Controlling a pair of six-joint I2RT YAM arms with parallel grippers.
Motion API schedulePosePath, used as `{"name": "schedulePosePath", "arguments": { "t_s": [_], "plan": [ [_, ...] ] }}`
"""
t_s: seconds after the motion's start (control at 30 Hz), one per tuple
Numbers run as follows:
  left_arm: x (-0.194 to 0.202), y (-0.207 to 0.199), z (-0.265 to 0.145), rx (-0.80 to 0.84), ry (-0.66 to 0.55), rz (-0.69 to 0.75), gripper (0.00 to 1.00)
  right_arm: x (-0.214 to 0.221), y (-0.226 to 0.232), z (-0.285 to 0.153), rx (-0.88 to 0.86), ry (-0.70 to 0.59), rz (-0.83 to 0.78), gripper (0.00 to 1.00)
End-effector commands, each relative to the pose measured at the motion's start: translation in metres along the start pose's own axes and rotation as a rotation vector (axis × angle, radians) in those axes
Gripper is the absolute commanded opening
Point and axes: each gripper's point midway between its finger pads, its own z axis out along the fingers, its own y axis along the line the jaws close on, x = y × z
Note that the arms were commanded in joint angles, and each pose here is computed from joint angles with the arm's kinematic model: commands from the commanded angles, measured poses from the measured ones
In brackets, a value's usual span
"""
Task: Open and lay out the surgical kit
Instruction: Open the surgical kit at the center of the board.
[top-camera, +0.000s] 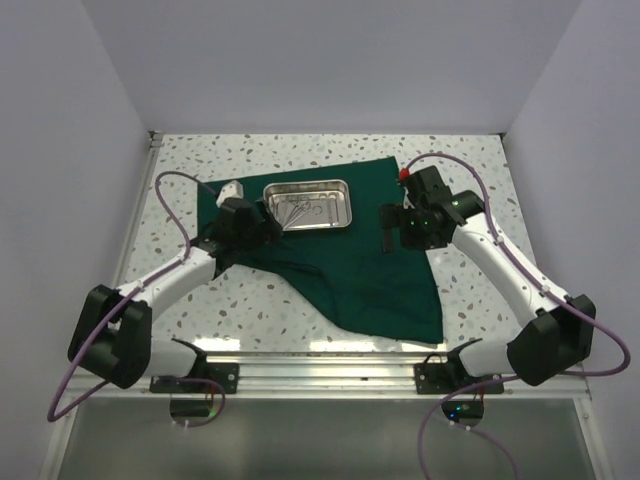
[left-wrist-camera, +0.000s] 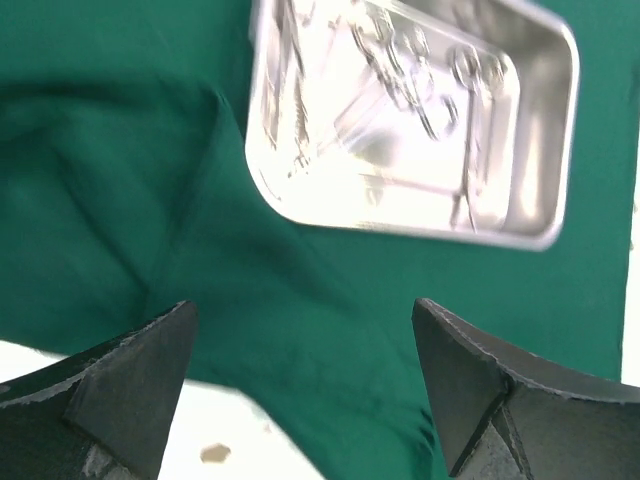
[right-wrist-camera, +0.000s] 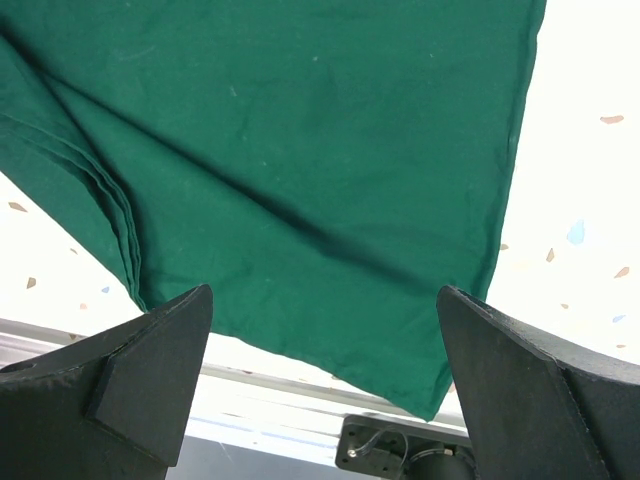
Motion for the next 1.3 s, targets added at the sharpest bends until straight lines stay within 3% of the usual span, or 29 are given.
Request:
{"name": "schedulePosePath", "arguments": {
  "t_s": [0.0,0.17,0.3,0.63,0.7,0.97,1.07,1.27],
  "plan": [
    [-0.039,0.008,0.012,-0.021,-0.093,0.044,0.93,0.005,0.002,-0.01,-0.017,-0.003,-0.014,0.99],
    [-0.049,0.031,0.032,-0.04,-0.091,0.067,0.91,0.008,-0.001,-0.01,-0.006,0.004,-0.018,0.99],
    [-0.046,0.025,0.047,0.039,-0.083,0.097,0.9,0.01,-0.001,-0.007,-0.003,0.013,-0.022,0.99],
    [-0.017,0.027,0.084,0.095,-0.007,0.082,0.88,0.013,-0.006,-0.004,0.02,0.028,-0.026,0.99],
    [-0.012,0.027,0.086,0.103,0.008,0.076,0.84,0.013,-0.006,-0.003,0.022,0.034,-0.027,0.99],
    [0.013,0.017,0.069,0.222,0.059,0.006,0.47,0.011,-0.007,0.0,0.032,0.036,-0.03,0.99],
    [0.013,0.006,0.061,0.274,0.08,0.005,0.4,0.01,-0.007,0.001,0.035,0.035,-0.032,0.99],
    [-0.002,-0.019,0.04,0.35,0.096,0.044,0.43,0.009,-0.007,0.001,0.036,0.034,-0.032,0.99]
  ]
}}
